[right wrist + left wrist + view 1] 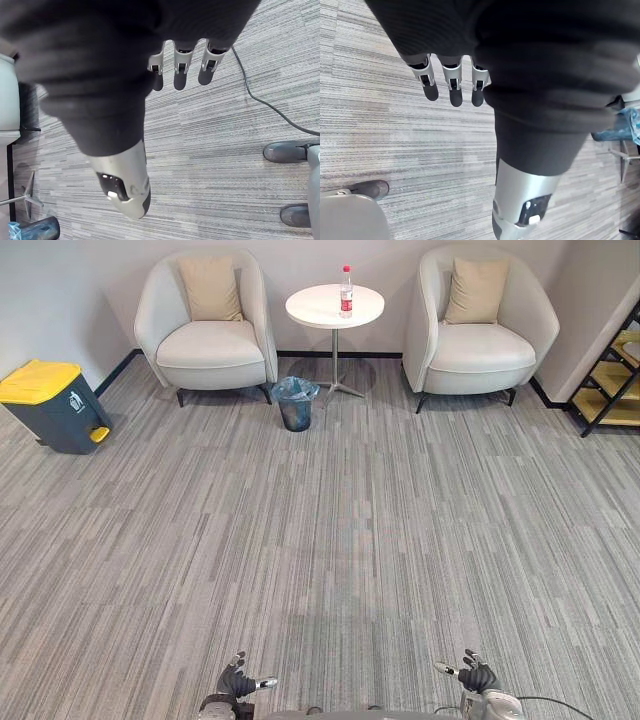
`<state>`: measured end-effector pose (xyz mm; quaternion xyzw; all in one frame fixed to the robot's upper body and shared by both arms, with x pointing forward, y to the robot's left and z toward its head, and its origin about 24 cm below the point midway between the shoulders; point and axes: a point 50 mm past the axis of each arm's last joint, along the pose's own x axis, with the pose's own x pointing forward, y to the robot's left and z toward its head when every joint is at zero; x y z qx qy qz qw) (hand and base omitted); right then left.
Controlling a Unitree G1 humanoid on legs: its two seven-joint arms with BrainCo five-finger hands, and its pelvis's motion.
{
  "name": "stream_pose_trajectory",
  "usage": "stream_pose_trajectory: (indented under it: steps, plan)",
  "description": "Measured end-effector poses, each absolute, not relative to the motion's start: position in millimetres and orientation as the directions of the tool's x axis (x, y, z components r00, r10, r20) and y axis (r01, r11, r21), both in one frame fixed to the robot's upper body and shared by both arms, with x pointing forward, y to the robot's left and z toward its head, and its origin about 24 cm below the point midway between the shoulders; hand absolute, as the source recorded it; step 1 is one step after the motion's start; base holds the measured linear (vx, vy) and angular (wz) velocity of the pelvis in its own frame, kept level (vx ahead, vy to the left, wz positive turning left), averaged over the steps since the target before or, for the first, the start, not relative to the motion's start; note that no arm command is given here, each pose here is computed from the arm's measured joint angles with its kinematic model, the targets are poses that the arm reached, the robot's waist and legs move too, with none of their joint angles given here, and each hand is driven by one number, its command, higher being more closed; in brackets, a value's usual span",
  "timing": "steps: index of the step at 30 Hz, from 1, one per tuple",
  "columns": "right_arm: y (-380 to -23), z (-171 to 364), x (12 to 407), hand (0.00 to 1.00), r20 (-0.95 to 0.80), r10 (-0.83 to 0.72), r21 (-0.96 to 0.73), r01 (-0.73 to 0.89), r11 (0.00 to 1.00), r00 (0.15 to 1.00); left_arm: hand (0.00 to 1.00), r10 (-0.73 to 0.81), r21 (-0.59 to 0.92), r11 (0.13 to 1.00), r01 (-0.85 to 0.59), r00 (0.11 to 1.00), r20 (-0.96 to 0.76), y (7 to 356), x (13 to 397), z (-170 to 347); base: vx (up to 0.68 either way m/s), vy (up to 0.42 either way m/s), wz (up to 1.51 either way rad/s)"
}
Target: Gather rubbish on tea table into small bin, then transfer packed bag to large trash can.
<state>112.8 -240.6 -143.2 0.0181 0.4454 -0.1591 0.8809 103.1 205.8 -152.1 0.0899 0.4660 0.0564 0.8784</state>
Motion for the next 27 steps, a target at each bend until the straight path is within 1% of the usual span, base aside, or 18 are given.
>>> stream_pose_trajectory:
  steps: [5,13,19,27]
  plan:
    - [-242.8,-141.2,115.1,0.0,-0.782,-0.267,-0.125,0.278,0.952,0.563,0.0,0.181,0.209,0.978,-0.013,0.559,-0.809,205.6,103.0,-152.2,-0.01,-0.007,-0.02]
    - [-243.9,-133.7,126.6,0.0,-0.747,-0.26,-0.144,0.232,0.962,0.613,0.0,0.175,0.207,0.978,-0.005,0.56,-0.81,204.5,102.7,-152.3,-0.02,-0.025,-0.06]
    - [-231.1,-136.2,128.7,0.0,-0.752,-0.232,-0.139,0.195,0.971,0.618,0.0,0.162,0.206,0.979,0.01,0.581,-0.798,201.2,106.0,-151.2,0.0,0.0,0.0]
    - [-227.0,-137.6,128.2,0.0,-0.755,-0.235,-0.149,0.19,0.97,0.612,0.0,0.157,0.208,0.978,0.02,0.588,-0.794,199.8,108.9,-150.6,0.0,-0.002,0.0]
